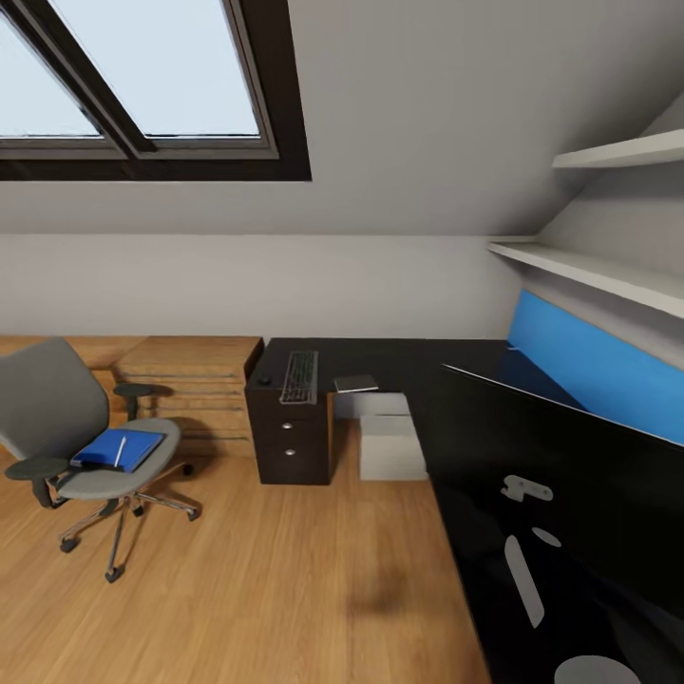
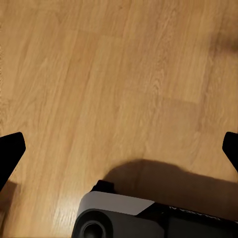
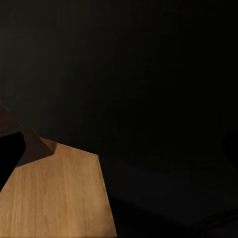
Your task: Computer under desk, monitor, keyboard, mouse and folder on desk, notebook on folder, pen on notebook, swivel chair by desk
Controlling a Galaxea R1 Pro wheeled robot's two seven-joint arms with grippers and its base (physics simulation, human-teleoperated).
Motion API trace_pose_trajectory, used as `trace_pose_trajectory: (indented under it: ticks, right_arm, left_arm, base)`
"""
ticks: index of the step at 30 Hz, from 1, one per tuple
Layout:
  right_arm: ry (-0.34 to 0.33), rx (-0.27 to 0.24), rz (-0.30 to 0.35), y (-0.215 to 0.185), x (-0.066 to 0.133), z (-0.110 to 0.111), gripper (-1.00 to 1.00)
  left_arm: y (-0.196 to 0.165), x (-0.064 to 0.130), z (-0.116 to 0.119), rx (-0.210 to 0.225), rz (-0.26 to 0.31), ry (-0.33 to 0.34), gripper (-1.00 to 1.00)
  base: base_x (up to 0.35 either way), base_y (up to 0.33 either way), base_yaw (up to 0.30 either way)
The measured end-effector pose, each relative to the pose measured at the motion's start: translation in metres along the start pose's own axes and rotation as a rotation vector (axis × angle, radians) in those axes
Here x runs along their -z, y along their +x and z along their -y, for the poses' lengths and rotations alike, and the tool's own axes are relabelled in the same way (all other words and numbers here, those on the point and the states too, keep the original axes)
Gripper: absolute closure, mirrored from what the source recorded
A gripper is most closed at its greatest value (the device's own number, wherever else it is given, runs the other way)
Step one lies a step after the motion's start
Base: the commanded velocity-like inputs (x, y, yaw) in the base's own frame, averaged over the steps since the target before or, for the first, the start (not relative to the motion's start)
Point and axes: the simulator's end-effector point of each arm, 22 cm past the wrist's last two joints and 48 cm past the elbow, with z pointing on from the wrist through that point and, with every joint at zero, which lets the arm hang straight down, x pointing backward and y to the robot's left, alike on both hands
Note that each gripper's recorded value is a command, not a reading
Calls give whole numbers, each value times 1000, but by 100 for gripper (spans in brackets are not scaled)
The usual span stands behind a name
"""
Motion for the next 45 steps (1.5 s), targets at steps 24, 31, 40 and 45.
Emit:
trace_pose_trajectory:
  ticks: [24, 31, 40, 45]
  right_arm:
    - [6, 1, 20, -2, 0, 2, -100]
    - [7, 2, 21, -2, 0, 3, -100]
    - [8, 3, 20, -1, -1, 3, -100]
    - [8, 3, 21, -2, -1, 3, -100]
  left_arm:
    - [0, 0, -1, -1, 0, -1, -100]
    - [0, 0, -1, -2, 0, -1, -100]
    - [0, 0, -1, -1, 0, -1, -100]
    - [0, 0, -1, -1, 0, -1, -100]
  base:
    - [147, 46, 0]
    - [257, 0, 0]
    - [27, 0, 0]
    - [-41, 0, 0]
